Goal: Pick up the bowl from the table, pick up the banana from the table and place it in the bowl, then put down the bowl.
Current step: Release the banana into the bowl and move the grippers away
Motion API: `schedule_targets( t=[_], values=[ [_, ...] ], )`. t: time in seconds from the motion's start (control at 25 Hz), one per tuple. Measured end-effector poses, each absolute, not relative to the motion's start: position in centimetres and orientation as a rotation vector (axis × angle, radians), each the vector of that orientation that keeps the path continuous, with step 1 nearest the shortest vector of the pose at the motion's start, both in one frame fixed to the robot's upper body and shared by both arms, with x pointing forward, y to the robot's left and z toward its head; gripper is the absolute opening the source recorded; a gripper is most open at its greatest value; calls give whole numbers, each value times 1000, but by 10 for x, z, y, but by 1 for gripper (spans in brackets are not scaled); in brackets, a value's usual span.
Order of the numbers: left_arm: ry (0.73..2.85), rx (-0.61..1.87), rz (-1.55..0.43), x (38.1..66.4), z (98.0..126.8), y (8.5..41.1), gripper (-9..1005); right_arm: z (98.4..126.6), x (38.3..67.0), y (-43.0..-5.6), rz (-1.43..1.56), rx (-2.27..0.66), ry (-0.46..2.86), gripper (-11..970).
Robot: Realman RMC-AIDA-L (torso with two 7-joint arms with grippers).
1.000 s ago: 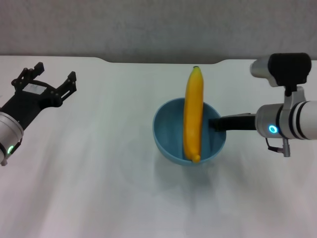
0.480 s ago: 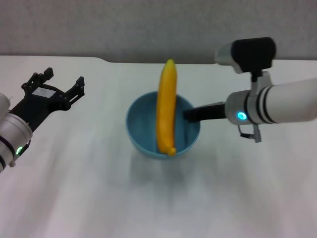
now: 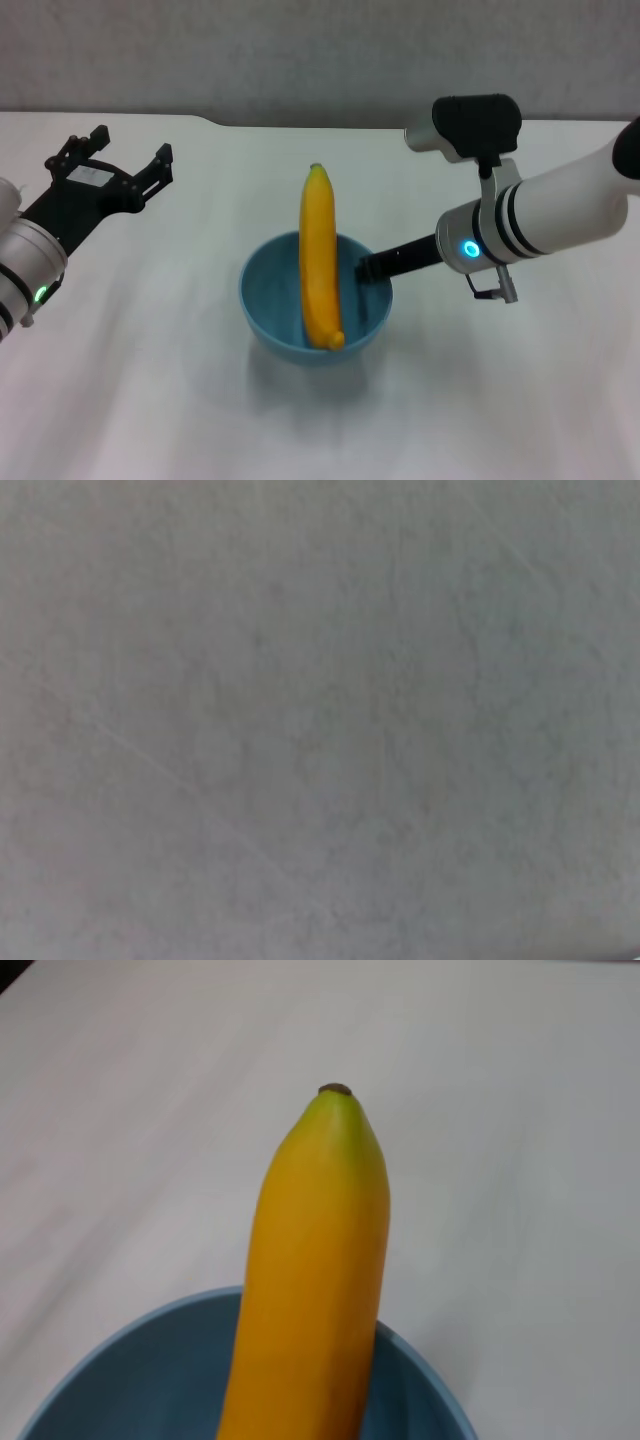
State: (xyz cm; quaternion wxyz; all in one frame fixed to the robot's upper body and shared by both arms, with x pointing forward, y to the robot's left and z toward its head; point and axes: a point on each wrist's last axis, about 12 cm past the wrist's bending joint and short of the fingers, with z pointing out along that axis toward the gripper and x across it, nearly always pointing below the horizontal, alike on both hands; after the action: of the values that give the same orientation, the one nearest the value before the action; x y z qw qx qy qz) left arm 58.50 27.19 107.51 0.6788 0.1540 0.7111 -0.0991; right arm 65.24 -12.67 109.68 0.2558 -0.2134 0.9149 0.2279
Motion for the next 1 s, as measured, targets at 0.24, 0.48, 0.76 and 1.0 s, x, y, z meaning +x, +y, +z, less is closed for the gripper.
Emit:
schedule_targets(
  t=[0.24, 0.48, 0.76, 1.0],
  values=[
    [1594, 316, -229, 585, 1076, 274, 863, 1088, 645, -127, 621, -599, 2509, 118],
    [1594, 312, -227, 586, 1077, 275, 863, 1081, 640, -131, 606, -605, 2525, 122],
    [1596, 312, -227, 585, 1076, 275, 863, 1075, 639, -140, 583, -575, 2536, 125],
    [1599, 311, -227, 584, 1075, 276, 863, 1071, 636, -142, 572, -586, 2548, 129]
  ],
)
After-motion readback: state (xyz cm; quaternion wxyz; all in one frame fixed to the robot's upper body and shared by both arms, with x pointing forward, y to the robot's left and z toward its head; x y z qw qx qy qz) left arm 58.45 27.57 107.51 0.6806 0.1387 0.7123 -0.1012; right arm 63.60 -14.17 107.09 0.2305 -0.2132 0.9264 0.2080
